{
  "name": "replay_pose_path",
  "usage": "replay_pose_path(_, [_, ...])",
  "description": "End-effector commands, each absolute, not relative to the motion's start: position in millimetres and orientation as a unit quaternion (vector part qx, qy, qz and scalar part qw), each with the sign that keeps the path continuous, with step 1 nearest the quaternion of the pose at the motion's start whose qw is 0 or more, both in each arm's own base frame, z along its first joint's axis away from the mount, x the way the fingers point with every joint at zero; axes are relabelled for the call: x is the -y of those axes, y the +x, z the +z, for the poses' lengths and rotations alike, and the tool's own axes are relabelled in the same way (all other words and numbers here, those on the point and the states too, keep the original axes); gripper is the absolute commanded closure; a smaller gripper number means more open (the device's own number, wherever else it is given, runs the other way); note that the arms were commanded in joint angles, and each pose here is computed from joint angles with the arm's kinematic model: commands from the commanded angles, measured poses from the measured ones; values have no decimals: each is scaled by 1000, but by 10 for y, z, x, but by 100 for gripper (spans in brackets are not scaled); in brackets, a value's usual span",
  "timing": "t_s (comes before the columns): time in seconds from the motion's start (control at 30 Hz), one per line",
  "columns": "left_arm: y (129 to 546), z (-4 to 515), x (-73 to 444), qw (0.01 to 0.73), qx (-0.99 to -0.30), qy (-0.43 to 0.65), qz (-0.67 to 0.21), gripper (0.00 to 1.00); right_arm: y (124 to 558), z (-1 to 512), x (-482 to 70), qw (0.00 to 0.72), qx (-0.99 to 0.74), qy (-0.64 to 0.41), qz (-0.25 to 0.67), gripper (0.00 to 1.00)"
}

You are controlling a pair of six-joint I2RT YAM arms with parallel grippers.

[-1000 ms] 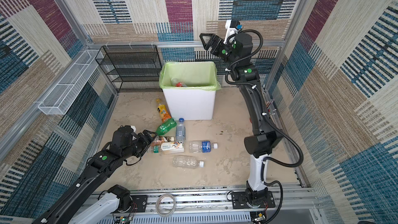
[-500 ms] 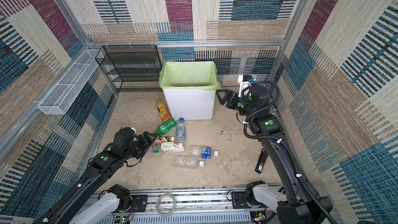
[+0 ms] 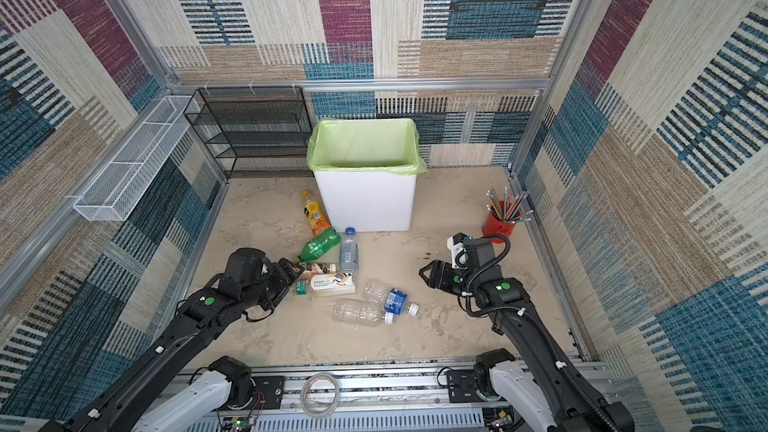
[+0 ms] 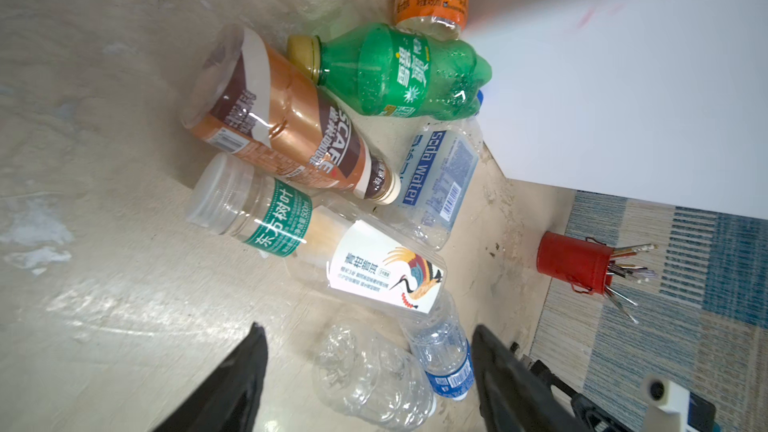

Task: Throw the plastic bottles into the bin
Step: 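Lower the right gripper back near the pile while left gripper reaches toward clear bottles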

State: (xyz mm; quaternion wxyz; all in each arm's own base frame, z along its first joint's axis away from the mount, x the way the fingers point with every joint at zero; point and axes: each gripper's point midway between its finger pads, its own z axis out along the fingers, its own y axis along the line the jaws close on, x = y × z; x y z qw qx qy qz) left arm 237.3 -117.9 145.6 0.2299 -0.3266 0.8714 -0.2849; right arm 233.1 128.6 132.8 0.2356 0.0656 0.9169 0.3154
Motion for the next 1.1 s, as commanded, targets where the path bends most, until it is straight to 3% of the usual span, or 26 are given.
replay_pose_path(0.0, [2256,1348,1071,201,-878,-357,-247,23,2354,1277,-1345,234,-915,48,326,28])
replay_pose_path(0.33, [2094,1230,1088,129,-854,-443,-240,26,2428,1205,-1373,228,-915,54,330,27])
replay_pose_path(0.73, [2006,1213,1458,91,-862,-435,-243,28,2490,1173,-1394,226,-915,52,331,26])
replay_pose_path(1.07, [1844,1202,1844,65,-838,-477,-258,19,2543,1179,-1416,227,-914,49,333,26])
